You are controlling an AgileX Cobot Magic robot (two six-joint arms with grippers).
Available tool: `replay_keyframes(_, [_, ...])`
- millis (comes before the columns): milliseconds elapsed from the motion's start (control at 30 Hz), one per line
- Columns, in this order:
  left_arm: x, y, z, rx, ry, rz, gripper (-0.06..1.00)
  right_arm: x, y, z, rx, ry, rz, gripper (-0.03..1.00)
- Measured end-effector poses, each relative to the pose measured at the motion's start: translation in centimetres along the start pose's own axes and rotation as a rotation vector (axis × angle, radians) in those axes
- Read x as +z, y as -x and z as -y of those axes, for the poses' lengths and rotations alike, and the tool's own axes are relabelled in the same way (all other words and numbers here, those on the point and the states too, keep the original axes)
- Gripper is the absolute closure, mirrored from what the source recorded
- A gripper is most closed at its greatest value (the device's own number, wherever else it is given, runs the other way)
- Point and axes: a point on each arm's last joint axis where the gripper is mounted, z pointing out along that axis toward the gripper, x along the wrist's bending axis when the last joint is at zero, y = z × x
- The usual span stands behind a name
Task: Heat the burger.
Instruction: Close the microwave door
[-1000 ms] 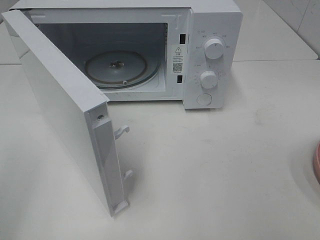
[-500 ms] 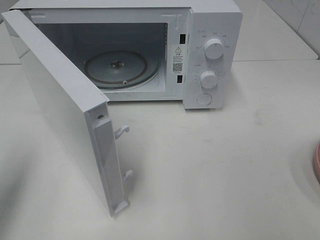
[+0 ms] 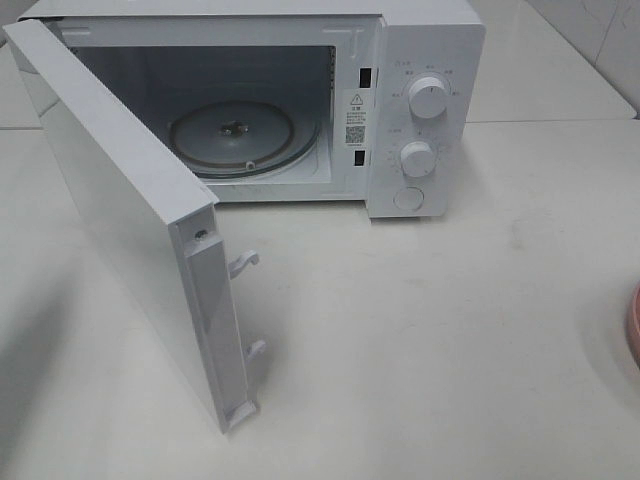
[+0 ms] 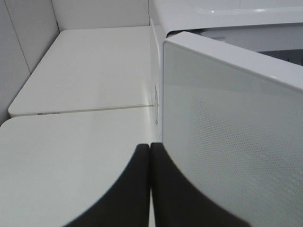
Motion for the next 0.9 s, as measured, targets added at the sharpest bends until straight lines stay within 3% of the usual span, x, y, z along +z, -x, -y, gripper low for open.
replay_keyframes(467, [4.9,0.9,3.6,0.029,0.094,0.077,0.94,0.0,0.0,0.0,0.0,0.0,0.0,0.2])
replay_keyframes(800, [7.0,4.4,5.2,0.034,0.061,0.215,0.94,0.0,0.0,0.0,0.0,0.0,0.0,0.2])
replay_keyframes(900, [7.5,5.1,5.3,0.016,0.057,0.215,0.94,0.0,0.0,0.0,0.0,0.0,0.0,0.2])
